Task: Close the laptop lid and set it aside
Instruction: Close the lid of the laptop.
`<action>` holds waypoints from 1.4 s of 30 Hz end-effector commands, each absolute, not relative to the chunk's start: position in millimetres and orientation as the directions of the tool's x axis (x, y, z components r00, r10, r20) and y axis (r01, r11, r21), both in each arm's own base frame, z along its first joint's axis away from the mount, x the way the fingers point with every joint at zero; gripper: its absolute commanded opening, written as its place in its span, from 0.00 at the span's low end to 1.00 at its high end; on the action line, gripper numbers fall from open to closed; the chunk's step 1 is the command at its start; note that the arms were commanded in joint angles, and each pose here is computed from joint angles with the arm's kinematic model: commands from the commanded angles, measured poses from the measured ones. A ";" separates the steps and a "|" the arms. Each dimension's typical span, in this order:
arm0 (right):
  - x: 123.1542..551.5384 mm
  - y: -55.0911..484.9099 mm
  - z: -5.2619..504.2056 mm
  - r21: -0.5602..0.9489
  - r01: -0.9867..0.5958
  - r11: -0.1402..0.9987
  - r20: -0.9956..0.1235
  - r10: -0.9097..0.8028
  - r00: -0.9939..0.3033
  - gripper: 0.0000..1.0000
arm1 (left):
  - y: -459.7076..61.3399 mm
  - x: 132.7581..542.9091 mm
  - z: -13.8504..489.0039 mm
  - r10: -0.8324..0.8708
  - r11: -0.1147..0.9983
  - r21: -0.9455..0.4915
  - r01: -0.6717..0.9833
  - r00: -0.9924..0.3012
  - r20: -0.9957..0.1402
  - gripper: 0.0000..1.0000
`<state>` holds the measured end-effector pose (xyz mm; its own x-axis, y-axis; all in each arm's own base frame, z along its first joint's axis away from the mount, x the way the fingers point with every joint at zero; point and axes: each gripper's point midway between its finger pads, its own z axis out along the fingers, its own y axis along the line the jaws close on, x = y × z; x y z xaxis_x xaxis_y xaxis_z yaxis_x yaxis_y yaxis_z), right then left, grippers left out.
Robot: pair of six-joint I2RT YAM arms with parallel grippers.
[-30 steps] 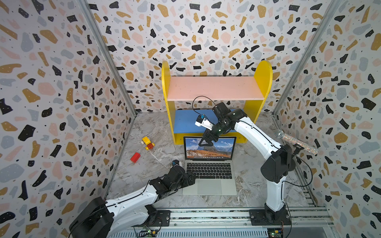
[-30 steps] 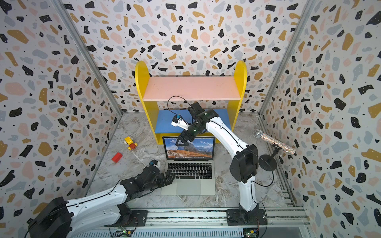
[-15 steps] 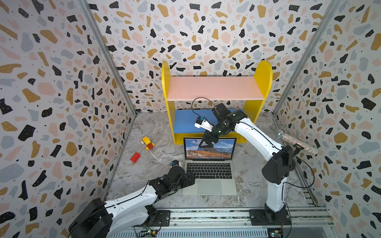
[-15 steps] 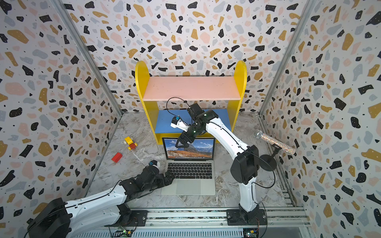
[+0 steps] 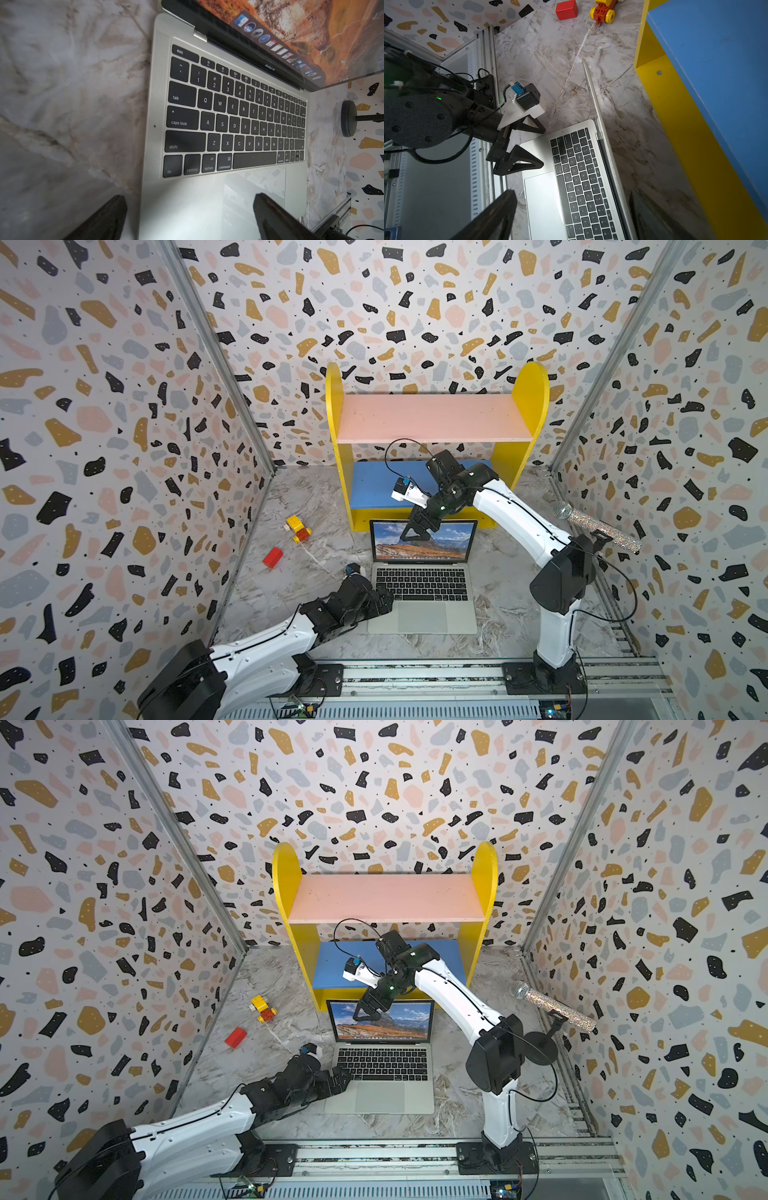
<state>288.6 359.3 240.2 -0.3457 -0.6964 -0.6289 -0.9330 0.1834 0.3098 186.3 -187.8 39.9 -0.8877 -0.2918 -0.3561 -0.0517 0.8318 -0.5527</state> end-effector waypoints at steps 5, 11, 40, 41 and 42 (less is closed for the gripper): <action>248.1 358.7 251.4 0.359 -0.925 0.126 -0.607 -0.721 -0.334 0.89 | -169.5 169.5 16.1 -0.281 0.870 -0.481 -0.107 -0.909 -0.307 1.00; 245.9 358.5 252.5 0.353 -0.928 0.123 -0.608 -0.723 -0.327 0.89 | -169.0 169.2 16.0 -0.281 0.871 -0.480 -0.107 -0.909 -0.307 1.00; 228.5 355.8 242.2 0.344 -0.931 0.122 -0.587 -0.746 -0.315 0.89 | -167.6 168.4 17.4 -0.285 0.870 -0.481 -0.109 -0.907 -0.309 1.00; 228.1 355.3 241.5 0.345 -0.930 0.123 -0.585 -0.747 -0.316 0.89 | -167.4 168.3 17.5 -0.285 0.870 -0.482 -0.109 -0.907 -0.309 1.00; 227.4 355.2 241.0 0.344 -0.931 0.123 -0.585 -0.747 -0.315 0.89 | -167.1 168.6 17.8 -0.288 0.869 -0.482 -0.111 -0.906 -0.310 1.00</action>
<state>259.2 362.3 230.5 -0.3021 -0.7323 -0.6103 -0.9463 0.1532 0.2846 184.6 -184.9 40.1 -0.8862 -0.2961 -0.3565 -0.0571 0.8332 -0.5501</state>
